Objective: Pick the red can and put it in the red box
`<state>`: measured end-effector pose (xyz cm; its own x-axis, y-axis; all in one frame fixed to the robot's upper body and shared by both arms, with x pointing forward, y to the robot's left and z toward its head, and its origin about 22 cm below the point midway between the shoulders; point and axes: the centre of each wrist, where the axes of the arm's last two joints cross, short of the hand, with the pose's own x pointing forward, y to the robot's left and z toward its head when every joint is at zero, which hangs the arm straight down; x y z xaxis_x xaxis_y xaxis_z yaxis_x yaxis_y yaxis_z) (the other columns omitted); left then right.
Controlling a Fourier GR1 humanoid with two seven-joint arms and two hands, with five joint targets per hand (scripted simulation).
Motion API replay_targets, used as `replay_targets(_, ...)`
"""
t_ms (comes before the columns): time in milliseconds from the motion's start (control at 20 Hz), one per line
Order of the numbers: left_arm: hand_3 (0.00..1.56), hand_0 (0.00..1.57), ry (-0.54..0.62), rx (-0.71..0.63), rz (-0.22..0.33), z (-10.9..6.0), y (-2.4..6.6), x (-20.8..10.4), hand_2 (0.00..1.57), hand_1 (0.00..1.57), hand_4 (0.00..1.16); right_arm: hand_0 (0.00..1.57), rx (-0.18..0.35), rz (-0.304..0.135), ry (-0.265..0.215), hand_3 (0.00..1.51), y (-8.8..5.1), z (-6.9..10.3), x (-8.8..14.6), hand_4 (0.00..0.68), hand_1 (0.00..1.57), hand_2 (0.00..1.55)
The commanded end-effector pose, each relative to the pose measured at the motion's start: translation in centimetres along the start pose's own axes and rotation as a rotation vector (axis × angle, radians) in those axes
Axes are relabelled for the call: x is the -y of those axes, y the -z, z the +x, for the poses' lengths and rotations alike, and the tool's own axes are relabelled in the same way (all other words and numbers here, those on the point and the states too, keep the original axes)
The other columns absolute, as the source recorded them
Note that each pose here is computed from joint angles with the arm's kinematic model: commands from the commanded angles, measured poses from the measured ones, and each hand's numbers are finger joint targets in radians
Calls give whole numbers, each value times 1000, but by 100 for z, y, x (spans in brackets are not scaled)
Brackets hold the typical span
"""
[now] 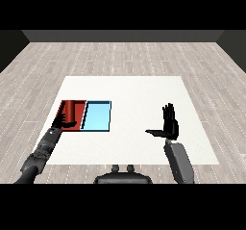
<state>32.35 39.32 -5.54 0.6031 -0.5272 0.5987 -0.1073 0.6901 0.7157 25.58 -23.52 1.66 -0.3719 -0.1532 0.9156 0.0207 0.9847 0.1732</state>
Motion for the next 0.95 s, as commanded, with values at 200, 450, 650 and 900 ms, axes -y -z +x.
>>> replay_targets(200, 0, 0, -254, 112, 80, 148, 76, -209, 0, 0, 0, 0, 4, 15, 13, 0, 165, 8, -39, 0, 0, 0)
replay_targets(450, 0, 470, -679, 539, 59, 606, 71, -181, 470, 470, 0, 0, 9, 34, 45, 0, 43, -38, -96, 0, 0, 0)
replay_targets(650, 0, 0, -1075, 758, -59, 945, -77, 268, 0, 0, 0, 0, 4, 47, 16, 0, 30, -19, 77, 0, 0, 0)
replay_targets(900, 0, 0, -1130, 904, -187, 848, -446, 817, 0, 0, 0, 0, 23, 113, -11, 0, 47, -44, 8, 0, 0, 0)
